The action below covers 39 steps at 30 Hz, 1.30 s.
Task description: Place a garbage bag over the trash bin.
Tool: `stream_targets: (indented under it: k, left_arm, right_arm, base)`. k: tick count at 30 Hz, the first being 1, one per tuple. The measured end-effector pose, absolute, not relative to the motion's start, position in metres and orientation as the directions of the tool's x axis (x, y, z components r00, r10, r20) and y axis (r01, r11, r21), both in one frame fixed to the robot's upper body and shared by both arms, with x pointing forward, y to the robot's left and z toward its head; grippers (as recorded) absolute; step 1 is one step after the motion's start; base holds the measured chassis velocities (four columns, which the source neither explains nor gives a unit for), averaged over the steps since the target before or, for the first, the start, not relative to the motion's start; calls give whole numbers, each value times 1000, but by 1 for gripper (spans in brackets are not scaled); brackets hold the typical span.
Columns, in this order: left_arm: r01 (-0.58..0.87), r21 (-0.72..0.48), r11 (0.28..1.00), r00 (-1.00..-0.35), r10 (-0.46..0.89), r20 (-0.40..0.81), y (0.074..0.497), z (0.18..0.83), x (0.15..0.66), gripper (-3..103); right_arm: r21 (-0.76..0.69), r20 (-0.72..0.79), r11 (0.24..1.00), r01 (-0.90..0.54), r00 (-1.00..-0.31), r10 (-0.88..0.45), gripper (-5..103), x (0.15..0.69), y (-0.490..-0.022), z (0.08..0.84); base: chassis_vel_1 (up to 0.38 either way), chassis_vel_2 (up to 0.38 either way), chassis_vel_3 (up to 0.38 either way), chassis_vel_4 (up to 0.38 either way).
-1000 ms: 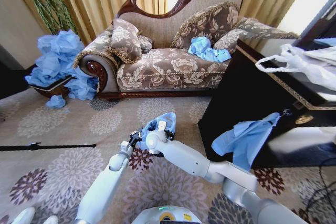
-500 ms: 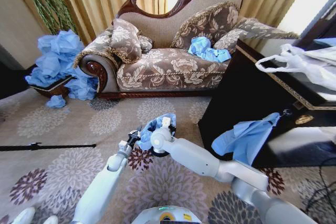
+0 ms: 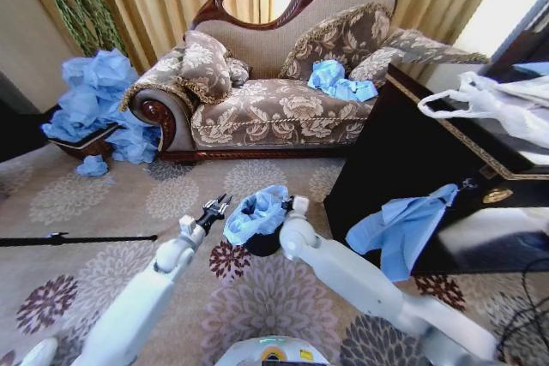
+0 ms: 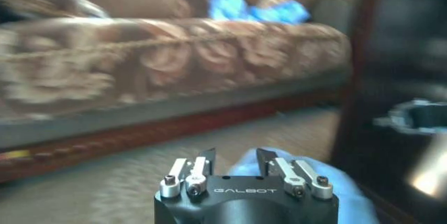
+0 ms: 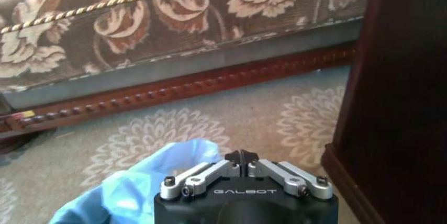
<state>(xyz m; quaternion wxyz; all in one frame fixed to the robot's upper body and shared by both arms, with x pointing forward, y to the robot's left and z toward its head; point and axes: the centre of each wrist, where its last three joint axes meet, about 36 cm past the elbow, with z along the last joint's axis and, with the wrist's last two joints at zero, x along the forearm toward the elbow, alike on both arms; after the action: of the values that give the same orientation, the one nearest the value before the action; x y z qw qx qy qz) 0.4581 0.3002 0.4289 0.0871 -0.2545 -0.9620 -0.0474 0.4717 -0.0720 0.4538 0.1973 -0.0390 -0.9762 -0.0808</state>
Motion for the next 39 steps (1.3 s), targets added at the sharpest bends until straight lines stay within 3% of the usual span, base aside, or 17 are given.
stream_targets:
  k: [2, 3, 4, 5, 8, 9, 11, 12, 14, 17, 20, 24, 27, 29, 30, 36, 39]
  left_arm:
    - [535, 35, 844, -828, 516, 219, 293, 434, 460, 43]
    - [600, -14, 800, -765, 579, 281, 278, 439, 464, 54]
    - [633, -59, 772, -721, 615, 319, 267, 441, 466, 54]
    - [633, -59, 772, -721, 615, 319, 267, 441, 466, 54]
    - [667, -161, 728, -628, 665, 405, 239, 436, 479, 70]
    - [667, -161, 728, -628, 665, 405, 239, 436, 479, 70]
    - [661, -179, 729, -609, 660, 440, 222, 426, 493, 81]
    - [648, -177, 741, -614, 646, 453, 211, 420, 499, 86]
    - [640, -176, 748, -618, 637, 460, 205, 418, 502, 86]
    - [616, -175, 768, -635, 615, 468, 183, 416, 509, 98]
    - [610, -175, 773, -636, 609, 474, 179, 415, 511, 100]
    - [605, -171, 778, -640, 602, 478, 173, 413, 512, 93]
    - [599, -177, 781, -640, 600, 480, 171, 412, 512, 77]
    - [598, -181, 781, -637, 600, 483, 170, 410, 511, 77]
    - [596, -190, 780, -633, 602, 486, 169, 408, 510, 66]
    - [581, -211, 786, -632, 599, 492, 165, 404, 507, 50]
    - [577, -221, 787, -631, 600, 491, 163, 401, 505, 33]
  right_arm:
    - [143, 387, 984, 109, -921, 46, 0, 472, -76, 452]
    - [144, 378, 983, 115, -924, 53, 0, 473, -84, 449]
    - [144, 372, 982, 120, -926, 58, 0, 474, -89, 448]
    - [144, 372, 982, 120, -926, 58, 0, 474, -89, 448]
    - [139, 360, 981, 137, -930, 79, 0, 477, -105, 445]
    - [139, 360, 981, 137, -930, 79, 0, 477, -105, 445]
    - [138, 357, 979, 150, -930, 93, 0, 478, -116, 444]
    - [138, 359, 978, 158, -928, 99, 0, 477, -122, 442]
    - [137, 360, 977, 162, -927, 103, 0, 476, -126, 441]
    - [131, 368, 975, 179, -922, 120, 0, 473, -141, 436]
    - [127, 372, 974, 190, -919, 131, 0, 472, -147, 434]
    - [123, 374, 973, 196, -917, 137, 0, 470, -152, 433]
    - [123, 373, 973, 196, -918, 137, 0, 471, -152, 434]
    - [123, 373, 973, 195, -918, 136, 0, 471, -152, 435]
    - [122, 373, 974, 192, -918, 134, 0, 471, -151, 435]
    - [119, 373, 975, 190, -918, 134, 0, 471, -151, 435]
    - [115, 374, 974, 194, -917, 139, 0, 472, -153, 434]
  base:
    - [0, 0, 0, 0]
    - [0, 0, 0, 0]
    - [0, 0, 0, 0]
    - [0, 0, 0, 0]
    - [0, 0, 0, 0]
    - [0, 0, 0, 0]
    - [0, 0, 0, 0]
    - [0, 0, 0, 0]
    - [0, 0, 0, 0]
    - [0, 0, 0, 0]
    - [0, 0, 0, 0]
    - [0, 0, 0, 0]
    - [0, 0, 0, 0]
    - [0, 0, 0, 0]
    - [0, 0, 0, 0]
    - [0, 0, 0, 0]
    - [0, 0, 0, 0]
